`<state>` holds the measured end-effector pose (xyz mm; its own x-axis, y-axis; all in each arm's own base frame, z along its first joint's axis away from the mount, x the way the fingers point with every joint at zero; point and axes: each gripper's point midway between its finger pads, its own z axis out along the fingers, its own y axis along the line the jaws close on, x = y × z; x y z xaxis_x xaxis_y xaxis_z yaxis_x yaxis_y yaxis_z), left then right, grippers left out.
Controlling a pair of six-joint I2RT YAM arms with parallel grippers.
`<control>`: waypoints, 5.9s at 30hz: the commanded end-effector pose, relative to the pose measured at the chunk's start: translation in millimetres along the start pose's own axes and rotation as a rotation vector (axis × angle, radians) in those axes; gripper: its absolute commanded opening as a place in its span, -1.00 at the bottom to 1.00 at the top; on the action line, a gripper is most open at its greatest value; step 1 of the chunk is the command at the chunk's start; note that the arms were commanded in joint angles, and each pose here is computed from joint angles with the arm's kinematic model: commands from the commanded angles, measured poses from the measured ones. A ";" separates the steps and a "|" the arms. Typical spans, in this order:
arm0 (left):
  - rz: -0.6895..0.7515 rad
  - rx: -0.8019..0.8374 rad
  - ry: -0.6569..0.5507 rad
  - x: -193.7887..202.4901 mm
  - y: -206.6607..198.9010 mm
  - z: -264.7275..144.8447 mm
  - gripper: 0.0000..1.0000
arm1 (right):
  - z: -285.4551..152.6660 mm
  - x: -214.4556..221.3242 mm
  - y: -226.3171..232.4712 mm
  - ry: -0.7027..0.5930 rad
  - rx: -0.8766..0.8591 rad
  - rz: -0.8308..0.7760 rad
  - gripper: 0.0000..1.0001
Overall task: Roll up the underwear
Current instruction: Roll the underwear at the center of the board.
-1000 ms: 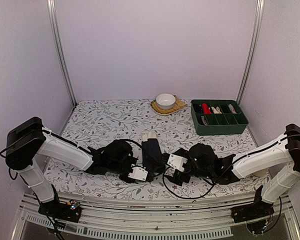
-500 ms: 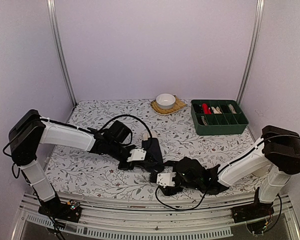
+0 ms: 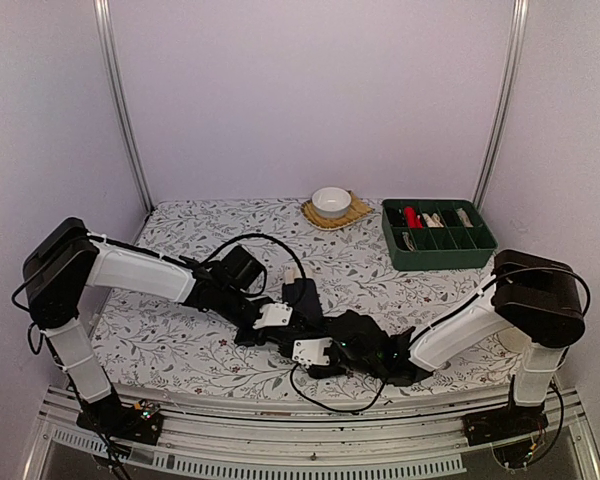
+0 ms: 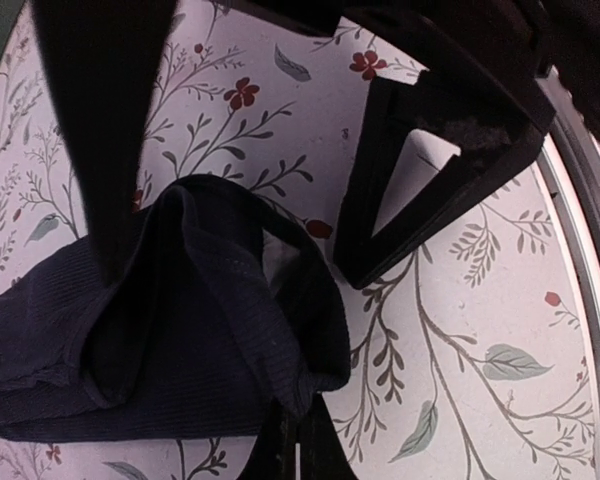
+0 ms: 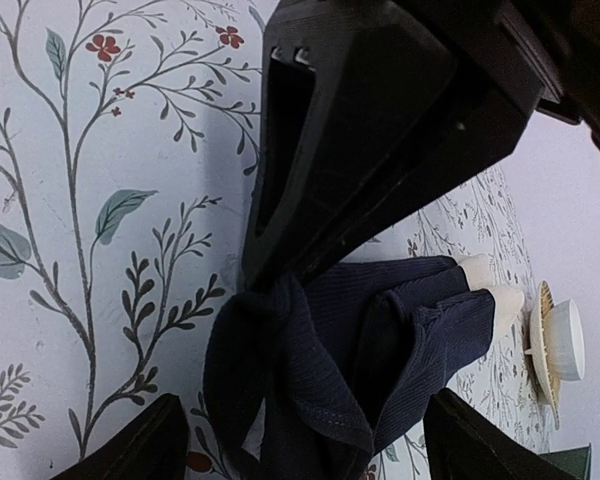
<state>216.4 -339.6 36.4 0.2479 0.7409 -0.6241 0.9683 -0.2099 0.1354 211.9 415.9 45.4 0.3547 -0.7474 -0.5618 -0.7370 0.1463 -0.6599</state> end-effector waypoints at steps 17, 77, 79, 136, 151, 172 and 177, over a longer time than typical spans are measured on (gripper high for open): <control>-0.008 -0.043 0.001 0.6 7.5 -7.9 -0.64 | 11.6 3.2 13.1 0.062 -0.072 0.034 -0.88; 1.171 -0.781 0.103 33.4 -36.1 -34.5 0.10 | 30.9 -18.0 33.3 0.336 -1.065 0.817 -0.88; 1.180 -0.786 0.129 35.9 -32.6 -31.5 0.10 | 31.5 -18.5 33.3 0.334 -1.065 0.816 -0.88; 0.622 -0.276 0.058 34.0 -40.7 -0.1 -1.00 | -9.4 -36.6 -31.2 0.195 -0.742 0.664 0.00; 0.392 -0.152 -0.064 9.5 -30.7 -1.6 -1.00 | -30.5 -17.1 -23.7 0.209 -0.368 0.419 0.17; 0.010 0.021 -0.224 10.1 -21.2 20.9 -1.00 | -46.4 -4.7 -4.8 0.057 -0.086 0.024 0.14; -0.055 0.105 -0.272 2.8 -19.8 21.4 -1.00 | -41.3 -5.2 5.6 0.035 -0.053 -0.038 0.12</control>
<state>202.3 -350.0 19.2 0.2741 0.5519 -0.7876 0.9556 -0.2484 0.1585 180.0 386.3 64.4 0.3061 -0.7895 -0.5319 -0.8077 0.0803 -0.5841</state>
